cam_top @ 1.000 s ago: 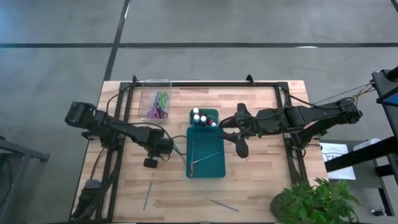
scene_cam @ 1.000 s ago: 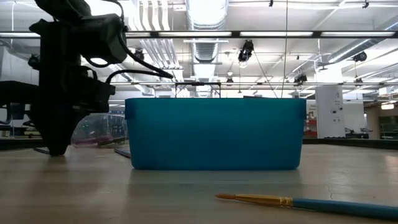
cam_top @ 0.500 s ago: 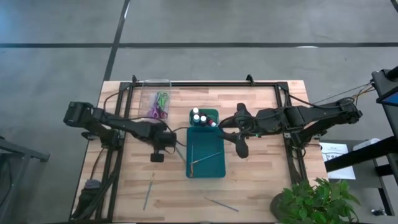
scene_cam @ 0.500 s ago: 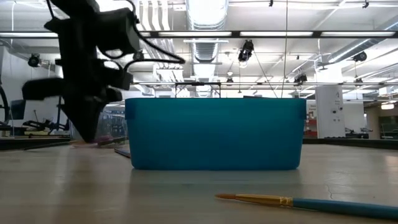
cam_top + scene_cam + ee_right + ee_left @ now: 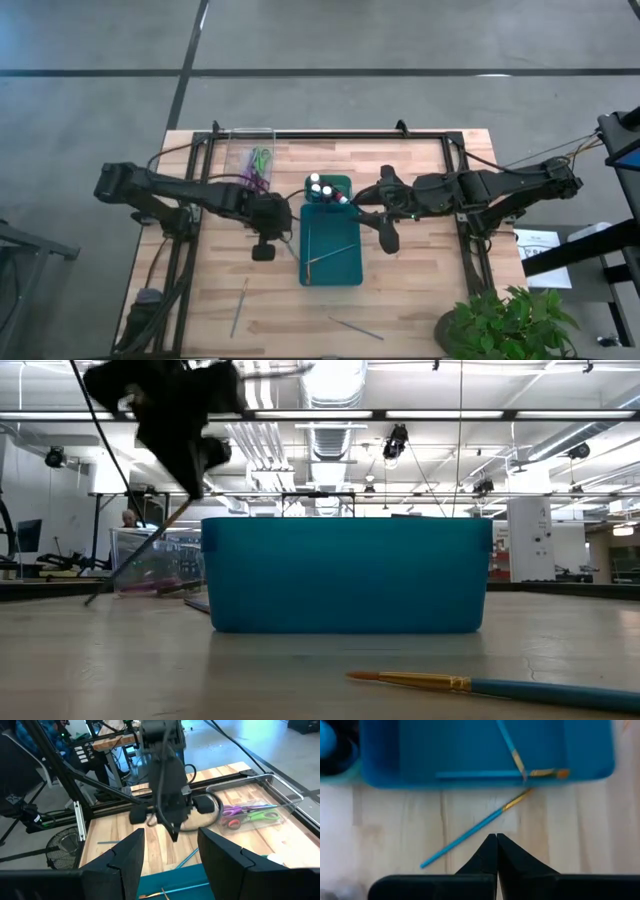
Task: Pick & Place Paint Supplies
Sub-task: Put the blue paintbrush into the blue bin
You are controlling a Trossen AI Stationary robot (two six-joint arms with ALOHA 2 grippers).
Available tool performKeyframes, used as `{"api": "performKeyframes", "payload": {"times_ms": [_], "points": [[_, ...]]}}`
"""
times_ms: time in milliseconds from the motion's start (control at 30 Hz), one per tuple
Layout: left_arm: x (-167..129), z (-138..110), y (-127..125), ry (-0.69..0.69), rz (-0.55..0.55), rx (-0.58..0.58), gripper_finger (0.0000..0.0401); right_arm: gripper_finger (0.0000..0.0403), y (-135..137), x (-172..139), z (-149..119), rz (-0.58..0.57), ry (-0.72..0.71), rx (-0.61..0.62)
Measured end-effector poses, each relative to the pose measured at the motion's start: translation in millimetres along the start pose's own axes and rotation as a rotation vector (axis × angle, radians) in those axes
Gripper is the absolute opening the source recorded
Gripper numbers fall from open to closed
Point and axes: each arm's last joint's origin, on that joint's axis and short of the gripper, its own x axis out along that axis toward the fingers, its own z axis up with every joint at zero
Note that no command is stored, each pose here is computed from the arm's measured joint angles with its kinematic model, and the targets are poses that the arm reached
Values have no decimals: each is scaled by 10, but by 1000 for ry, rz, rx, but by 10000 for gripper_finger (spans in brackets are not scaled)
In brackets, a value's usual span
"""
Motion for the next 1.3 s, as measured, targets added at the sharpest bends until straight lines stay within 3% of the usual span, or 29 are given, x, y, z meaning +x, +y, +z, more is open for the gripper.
{"api": "performKeyframes", "payload": {"times_ms": [267,800,1133,1300], "points": [[-187,160,-6,-86,-22,-17,0,181,0,0,0,0,0,0],[-256,348,-3,-260,-44,-38,0,181,0,4,-2,-2,1,0],[-248,323,7,-233,-40,-42,0,181,1,4,-2,-2,1,-1],[-228,229,9,-137,-31,-4,18,181,0,4,-2,-2,0,0]]}}
